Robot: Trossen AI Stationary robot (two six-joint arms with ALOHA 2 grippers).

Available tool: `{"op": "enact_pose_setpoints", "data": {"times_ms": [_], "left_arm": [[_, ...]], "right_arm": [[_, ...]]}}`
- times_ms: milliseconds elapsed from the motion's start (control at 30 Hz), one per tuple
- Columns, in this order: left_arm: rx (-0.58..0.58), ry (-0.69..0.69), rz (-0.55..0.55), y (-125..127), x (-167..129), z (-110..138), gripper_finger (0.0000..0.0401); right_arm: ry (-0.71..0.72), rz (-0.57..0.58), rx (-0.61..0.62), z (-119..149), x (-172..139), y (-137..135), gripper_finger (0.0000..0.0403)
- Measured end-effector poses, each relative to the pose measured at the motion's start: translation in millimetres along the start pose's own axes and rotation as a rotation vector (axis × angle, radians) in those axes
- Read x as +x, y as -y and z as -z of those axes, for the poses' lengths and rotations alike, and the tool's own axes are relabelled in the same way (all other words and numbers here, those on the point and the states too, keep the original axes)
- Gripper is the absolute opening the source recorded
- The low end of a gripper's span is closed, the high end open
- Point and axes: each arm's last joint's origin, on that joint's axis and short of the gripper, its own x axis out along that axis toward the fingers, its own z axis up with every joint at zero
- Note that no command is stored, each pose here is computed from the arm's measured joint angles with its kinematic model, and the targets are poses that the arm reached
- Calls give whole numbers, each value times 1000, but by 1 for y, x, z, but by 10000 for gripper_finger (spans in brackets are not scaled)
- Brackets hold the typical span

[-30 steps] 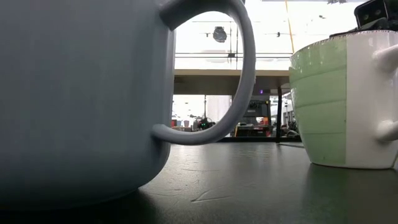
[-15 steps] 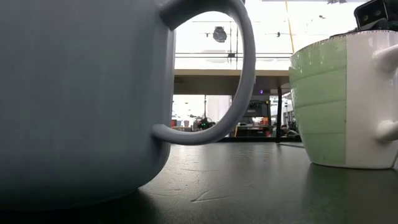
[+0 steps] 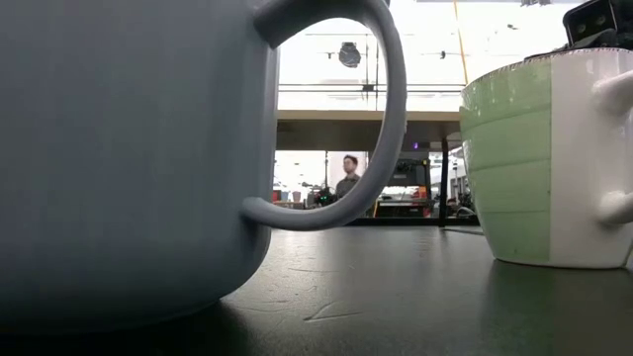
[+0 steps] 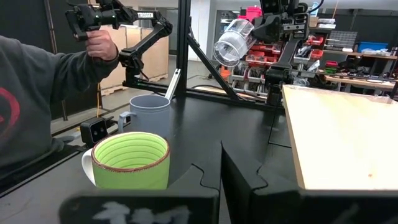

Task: Stack small to large cups/mugs on shelf
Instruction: Put the transparent mug on the shelf

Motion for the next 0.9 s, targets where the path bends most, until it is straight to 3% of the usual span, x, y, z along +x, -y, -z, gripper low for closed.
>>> {"op": "enact_pose_setpoints", "data": {"times_ms": [100,300,900], "left_arm": [[10,8,-38,-1,0,-1,0],[68,44,-215,-7,1,-7,0],[166,77,-370,-36,16,-14,0]], "right_arm": [[0,0,0,0,0,0,0],[9,1,-4,-1,0,0,0],[21,2,-10,-2,0,0,0]]}}
